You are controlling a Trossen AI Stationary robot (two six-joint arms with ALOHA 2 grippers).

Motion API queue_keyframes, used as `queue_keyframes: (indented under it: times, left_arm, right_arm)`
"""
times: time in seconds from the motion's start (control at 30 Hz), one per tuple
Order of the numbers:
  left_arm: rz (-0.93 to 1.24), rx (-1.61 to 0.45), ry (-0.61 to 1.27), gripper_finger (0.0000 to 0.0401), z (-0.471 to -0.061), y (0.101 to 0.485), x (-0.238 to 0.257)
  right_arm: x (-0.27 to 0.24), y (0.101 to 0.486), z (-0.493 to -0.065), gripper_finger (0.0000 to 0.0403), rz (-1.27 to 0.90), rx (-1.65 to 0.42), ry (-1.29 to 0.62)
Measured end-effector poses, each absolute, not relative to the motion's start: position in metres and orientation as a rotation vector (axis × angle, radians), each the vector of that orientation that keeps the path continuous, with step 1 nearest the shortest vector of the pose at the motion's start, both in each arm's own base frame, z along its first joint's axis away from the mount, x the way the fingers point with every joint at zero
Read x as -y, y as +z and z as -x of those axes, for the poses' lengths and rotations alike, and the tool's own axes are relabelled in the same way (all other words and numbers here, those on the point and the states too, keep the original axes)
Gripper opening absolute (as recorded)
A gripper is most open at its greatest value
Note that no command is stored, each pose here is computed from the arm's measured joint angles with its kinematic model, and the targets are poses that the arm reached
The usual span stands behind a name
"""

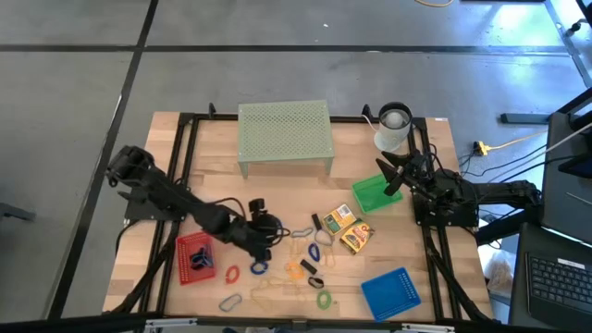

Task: Pick & Place Office Desk Supplies
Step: Put the yellow rubber band into the red bin

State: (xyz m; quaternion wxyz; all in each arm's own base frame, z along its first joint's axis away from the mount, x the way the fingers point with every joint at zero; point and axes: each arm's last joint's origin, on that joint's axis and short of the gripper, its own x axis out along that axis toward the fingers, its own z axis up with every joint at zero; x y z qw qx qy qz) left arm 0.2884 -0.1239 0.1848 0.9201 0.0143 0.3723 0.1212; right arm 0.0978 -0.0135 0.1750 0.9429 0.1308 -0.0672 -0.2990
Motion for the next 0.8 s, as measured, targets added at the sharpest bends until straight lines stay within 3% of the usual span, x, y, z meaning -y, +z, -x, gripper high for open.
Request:
queue_keyframes:
  times: [0.27, 0.8]
  left_arm:
    - [0.068, -0.849, 0.122, 0.0203, -0.29, 0.18, 0.123]
    - [-0.08, -0.802, -0.122, 0.0203, -0.326, 0.139, 0.124]
  right_arm:
    - [0.013, 0.175, -0.098, 0.0194, -0.267, 0.137, -0.609]
    - [0.014, 0.175, -0.098, 0.0194, -0.266, 0.137, -0.609]
